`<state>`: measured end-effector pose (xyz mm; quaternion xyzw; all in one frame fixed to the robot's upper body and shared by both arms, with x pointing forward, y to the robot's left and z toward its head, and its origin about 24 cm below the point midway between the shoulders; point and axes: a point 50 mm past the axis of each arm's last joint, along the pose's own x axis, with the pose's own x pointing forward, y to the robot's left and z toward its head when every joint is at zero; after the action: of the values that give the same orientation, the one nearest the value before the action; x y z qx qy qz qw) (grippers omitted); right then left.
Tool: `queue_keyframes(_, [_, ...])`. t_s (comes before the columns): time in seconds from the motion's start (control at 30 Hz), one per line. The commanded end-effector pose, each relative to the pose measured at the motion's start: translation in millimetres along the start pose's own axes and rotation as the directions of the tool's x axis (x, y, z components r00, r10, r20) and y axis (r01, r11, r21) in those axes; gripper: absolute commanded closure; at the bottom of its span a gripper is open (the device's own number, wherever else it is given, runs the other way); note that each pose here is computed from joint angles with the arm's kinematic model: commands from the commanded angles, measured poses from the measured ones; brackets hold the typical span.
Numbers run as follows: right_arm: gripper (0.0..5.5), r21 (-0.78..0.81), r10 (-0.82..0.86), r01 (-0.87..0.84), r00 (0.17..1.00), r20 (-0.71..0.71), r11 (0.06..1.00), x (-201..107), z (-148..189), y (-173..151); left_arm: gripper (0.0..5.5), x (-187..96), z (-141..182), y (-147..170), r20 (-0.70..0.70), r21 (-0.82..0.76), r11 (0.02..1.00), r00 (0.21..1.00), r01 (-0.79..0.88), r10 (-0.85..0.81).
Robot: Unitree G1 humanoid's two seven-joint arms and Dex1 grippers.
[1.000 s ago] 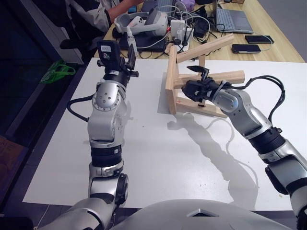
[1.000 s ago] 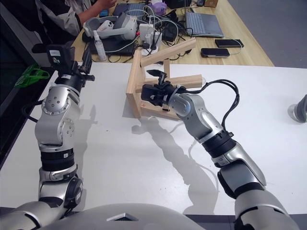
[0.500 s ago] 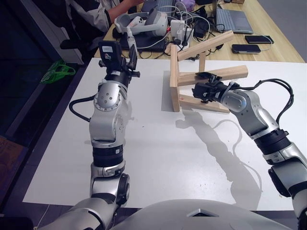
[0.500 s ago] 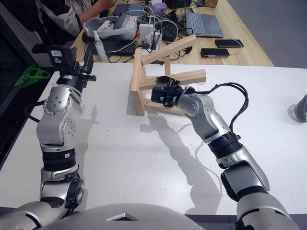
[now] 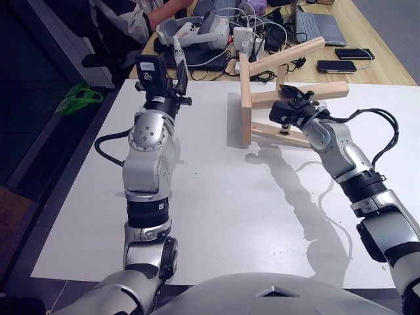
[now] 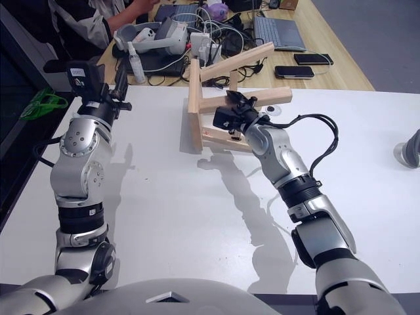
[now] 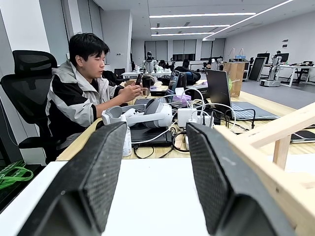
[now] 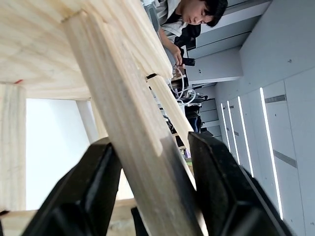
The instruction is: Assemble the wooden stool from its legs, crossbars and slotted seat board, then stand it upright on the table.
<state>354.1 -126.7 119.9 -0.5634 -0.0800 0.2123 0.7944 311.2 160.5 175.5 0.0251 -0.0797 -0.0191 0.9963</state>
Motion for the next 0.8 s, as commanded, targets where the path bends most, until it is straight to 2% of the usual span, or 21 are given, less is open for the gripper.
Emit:
queue_keyframes(0.03, [3.49, 0.159, -0.099, 0.096, 0.995, 0.012, 0.983, -0.6, 1.5, -14.9, 3.25, 3.3, 2.3, -0.7, 0.006, 0.009, 1.0, 1.0, 0.001, -0.001])
queue_keyframes(0.17, [3.5, 0.44, -0.112, 0.126, 0.992, -0.058, 0.889, -5.2, -6.5, -12.8, 3.25, 4.1, 3.7, -0.1, 0.012, 0.012, 1.0, 1.0, -0.001, 0.001])
queue_keyframes(0.43, [3.54, 0.45, -0.104, 0.124, 0.992, -0.069, 0.884, -18.7, -16.0, -10.8, 3.25, 5.3, 5.5, 2.1, 0.019, 0.017, 1.0, 1.0, -0.007, 0.007])
queue_keyframes(0.8, [3.55, 0.638, -0.117, 0.18, 0.983, -0.141, 0.749, -31.3, -26.1, -7.5, 3.25, 6.6, 7.4, 2.9, 0.031, 0.031, 0.999, 1.0, -0.006, 0.005])
